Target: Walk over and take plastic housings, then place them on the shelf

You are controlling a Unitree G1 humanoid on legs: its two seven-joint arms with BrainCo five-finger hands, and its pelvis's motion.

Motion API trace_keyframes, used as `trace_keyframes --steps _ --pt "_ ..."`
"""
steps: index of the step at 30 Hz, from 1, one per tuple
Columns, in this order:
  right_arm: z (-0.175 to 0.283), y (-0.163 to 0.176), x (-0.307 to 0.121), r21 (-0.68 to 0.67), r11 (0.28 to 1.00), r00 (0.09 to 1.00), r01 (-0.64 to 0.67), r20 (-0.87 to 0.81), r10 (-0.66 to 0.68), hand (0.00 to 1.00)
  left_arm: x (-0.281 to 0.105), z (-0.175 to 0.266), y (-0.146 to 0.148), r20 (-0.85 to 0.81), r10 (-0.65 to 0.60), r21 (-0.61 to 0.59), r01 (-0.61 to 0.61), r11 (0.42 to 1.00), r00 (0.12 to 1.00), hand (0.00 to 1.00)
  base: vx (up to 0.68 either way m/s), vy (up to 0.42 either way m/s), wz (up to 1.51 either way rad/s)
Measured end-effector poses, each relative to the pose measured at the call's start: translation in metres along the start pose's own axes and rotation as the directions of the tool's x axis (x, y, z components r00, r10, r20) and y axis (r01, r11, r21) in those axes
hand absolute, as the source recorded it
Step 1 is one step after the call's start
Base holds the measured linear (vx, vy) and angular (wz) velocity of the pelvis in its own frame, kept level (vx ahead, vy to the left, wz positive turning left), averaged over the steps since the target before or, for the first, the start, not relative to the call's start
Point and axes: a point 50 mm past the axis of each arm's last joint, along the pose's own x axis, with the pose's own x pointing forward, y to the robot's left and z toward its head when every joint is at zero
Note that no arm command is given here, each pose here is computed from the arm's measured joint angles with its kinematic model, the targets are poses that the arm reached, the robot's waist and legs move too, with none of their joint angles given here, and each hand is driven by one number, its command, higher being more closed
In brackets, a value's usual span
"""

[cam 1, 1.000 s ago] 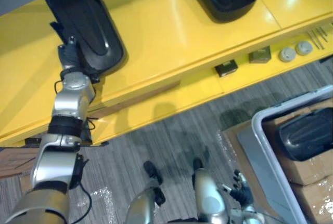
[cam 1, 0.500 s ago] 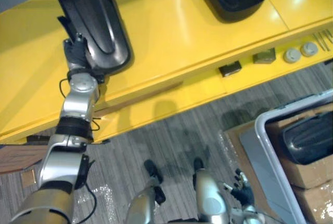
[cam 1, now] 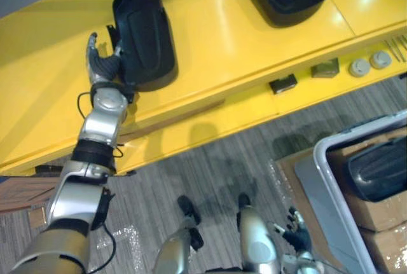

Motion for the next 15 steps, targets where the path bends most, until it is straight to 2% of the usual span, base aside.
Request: trace_keyframes --steps 5,9,11,12,14,15 --pt "0.001 0.001 -0.002 -0.004 1.000 1.000 -0.005 0.015 0.005 0.00 0.002 0.003 0.003 -0.017 0.017 -0.040 -0.017 0.999 1.000 0.00 0.03 -0.013 -0.02" --pt "0.008 0.001 -0.012 -0.014 0.998 0.994 0.059 0.090 -0.058 0.00 0.003 0.017 0.009 0.020 0.119 -0.209 -0.112 0.971 0.993 0.00 0.05 -0.022 0.01" --pt "0.015 0.001 -0.015 -0.012 0.993 0.982 0.114 0.154 -0.111 0.00 0.000 0.043 0.019 0.137 0.202 -0.357 -0.142 0.923 0.970 0.00 0.05 -0.017 0.06" --pt "0.019 0.001 -0.015 -0.004 0.992 0.977 0.128 0.175 -0.125 0.00 -0.002 0.053 0.024 0.182 0.230 -0.393 -0.143 0.908 0.956 0.00 0.05 -0.011 0.07" --pt "0.046 -0.003 -0.013 0.070 0.976 0.925 0.207 0.311 -0.218 0.00 -0.015 0.089 0.044 0.355 0.326 -0.527 -0.100 0.844 0.876 0.00 0.04 -0.011 0.13" --pt "0.057 -0.006 -0.012 0.094 0.968 0.900 0.233 0.357 -0.251 0.00 -0.018 0.098 0.051 0.386 0.352 -0.558 -0.088 0.825 0.853 0.00 0.03 -0.012 0.19"
